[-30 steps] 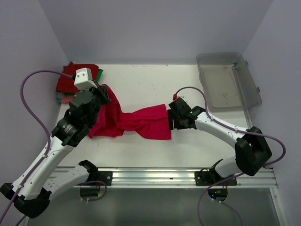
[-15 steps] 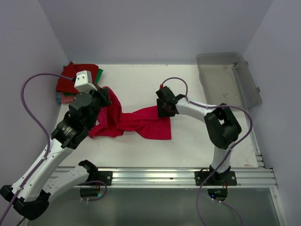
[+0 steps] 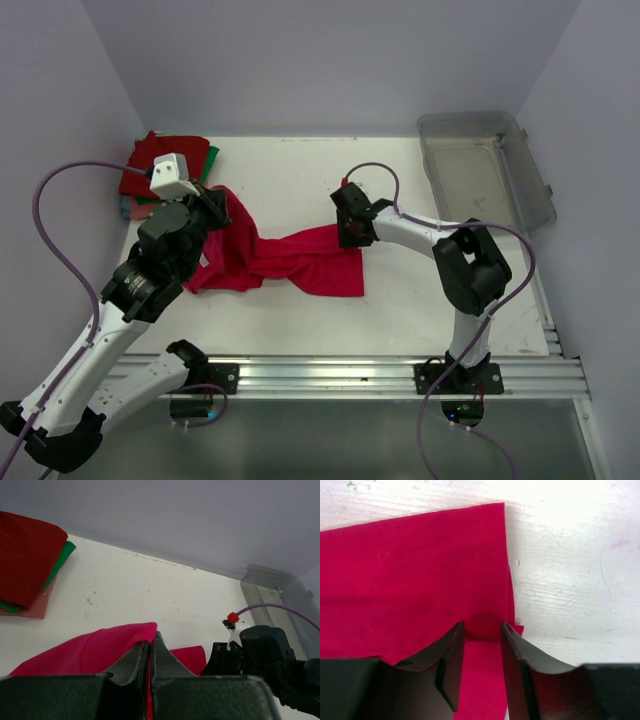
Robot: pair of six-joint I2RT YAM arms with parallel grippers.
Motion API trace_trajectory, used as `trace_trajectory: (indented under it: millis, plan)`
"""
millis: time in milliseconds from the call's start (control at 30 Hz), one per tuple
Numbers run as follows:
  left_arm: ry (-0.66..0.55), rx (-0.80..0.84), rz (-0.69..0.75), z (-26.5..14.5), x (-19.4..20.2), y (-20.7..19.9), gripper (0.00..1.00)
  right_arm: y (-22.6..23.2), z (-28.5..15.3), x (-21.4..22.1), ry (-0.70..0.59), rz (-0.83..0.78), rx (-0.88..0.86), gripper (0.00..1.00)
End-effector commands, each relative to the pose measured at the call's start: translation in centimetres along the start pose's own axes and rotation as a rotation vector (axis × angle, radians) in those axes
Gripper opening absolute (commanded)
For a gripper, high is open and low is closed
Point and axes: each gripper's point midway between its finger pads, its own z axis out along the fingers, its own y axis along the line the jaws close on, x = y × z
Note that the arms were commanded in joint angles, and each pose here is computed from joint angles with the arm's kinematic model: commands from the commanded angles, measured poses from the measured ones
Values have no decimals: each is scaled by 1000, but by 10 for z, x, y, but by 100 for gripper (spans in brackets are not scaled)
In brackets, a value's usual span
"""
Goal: Fold and stack the t-shirts
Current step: Flatten the tshirt out
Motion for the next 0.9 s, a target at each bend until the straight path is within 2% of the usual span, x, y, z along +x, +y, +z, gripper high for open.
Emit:
trace_trajectory:
  millis: [0,33,167,233,267,367,433,500,567,600,700,800,867]
  plan:
    - [-27,-16,-29,-6,-9,5,0,-14,1,-1,-3,11,74,39]
    - [-26,-20,-29,-6,-9,6,0,-17,1,2,9,14,86,44]
    - [-33,-27,-33,-8,-10,8,0,-17,4,10,17,15,72,42]
    - [-36,-25,-34,-9,-11,8,0,-14,5,11,21,16,56,35]
    - [-35,-25,-32,-8,-11,7,0,-14,7,14,27,19,52,26]
    - [-30,-30,-25,-6,-10,8,0,-12,9,18,39,24,42,15]
    - [-30,-30,-26,-7,-10,8,0,-12,10,20,44,28,40,10]
    - [-33,-37,-26,-8,-10,10,0,-14,9,22,48,31,43,10]
    - [-34,-37,-29,-8,-10,11,0,-16,7,23,44,31,50,1]
    - [-34,-37,-29,-9,-10,11,0,-17,5,21,37,32,49,0]
    - [-35,-39,-29,-10,-11,12,0,-19,-7,13,11,31,53,0]
    - [-44,-43,-23,-11,-15,13,0,-21,-41,-9,-65,37,40,0]
    - [-52,-43,-19,-12,-20,12,0,-24,-83,-34,-162,51,18,0]
